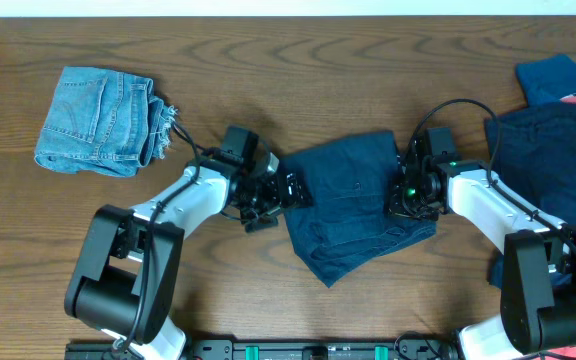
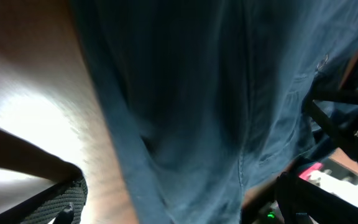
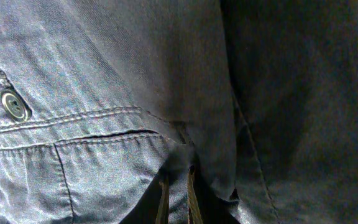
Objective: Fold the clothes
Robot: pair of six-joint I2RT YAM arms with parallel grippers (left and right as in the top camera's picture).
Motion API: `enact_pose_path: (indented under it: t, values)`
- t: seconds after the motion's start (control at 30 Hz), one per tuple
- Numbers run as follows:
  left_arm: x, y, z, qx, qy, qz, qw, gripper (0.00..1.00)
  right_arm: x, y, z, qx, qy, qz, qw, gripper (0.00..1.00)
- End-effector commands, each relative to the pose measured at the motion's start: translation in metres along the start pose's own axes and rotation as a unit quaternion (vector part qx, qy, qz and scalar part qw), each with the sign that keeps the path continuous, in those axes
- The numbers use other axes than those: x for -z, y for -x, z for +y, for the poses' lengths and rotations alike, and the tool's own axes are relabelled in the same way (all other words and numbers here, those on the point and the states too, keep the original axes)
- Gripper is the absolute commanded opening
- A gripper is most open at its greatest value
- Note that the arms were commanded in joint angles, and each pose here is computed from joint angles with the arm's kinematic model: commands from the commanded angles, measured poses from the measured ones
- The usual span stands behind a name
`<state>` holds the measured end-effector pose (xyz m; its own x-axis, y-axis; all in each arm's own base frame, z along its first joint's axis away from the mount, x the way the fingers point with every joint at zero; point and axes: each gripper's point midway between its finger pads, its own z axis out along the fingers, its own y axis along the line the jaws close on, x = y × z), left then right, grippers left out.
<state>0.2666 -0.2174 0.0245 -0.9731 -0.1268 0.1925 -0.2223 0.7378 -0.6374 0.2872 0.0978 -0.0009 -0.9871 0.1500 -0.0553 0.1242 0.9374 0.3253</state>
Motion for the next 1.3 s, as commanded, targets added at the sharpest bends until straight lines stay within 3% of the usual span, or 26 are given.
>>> enact_pose_path:
  t: [0.0,0.17,0.47,0.57,0.77,1.0,1.13,1.27]
  values:
    - [-0.019,-0.02,0.019,0.073,0.032,0.02,0.997,0.99,-0.007,-0.005,-0.014,-0.015,-0.026,0.011,0.999,0.11]
    - [-0.03,-0.015,0.01,0.078,0.041,-0.007,0.996,0.94,-0.007,-0.004,-0.014,-0.014,-0.025,0.01,1.0,0.1]
    - [-0.066,-0.006,0.006,0.061,0.032,-0.017,0.997,0.66,-0.007,-0.004,-0.014,-0.014,-0.025,0.01,1.0,0.1]
    - [-0.075,-0.001,0.011,0.049,0.031,-0.017,0.998,0.51,-0.007,-0.004,-0.014,-0.014,-0.025,0.01,1.0,0.09]
    - [-0.073,0.002,0.004,-0.007,0.021,-0.021,1.0,0.07,-0.005,-0.005,-0.013,-0.015,-0.025,0.011,1.0,0.09]
    - [-0.031,0.007,-0.004,-0.042,0.031,-0.029,0.998,0.06,0.045,-0.009,0.006,-0.014,-0.011,0.011,1.0,0.09]
    - [0.034,0.027,-0.022,-0.033,0.013,-0.075,0.997,0.06,0.09,0.004,0.025,0.004,0.008,-0.045,0.999,0.1]
    - [0.127,0.061,-0.046,-0.026,-0.038,-0.185,0.982,0.06,0.136,0.018,0.045,0.028,0.035,-0.122,0.992,0.12]
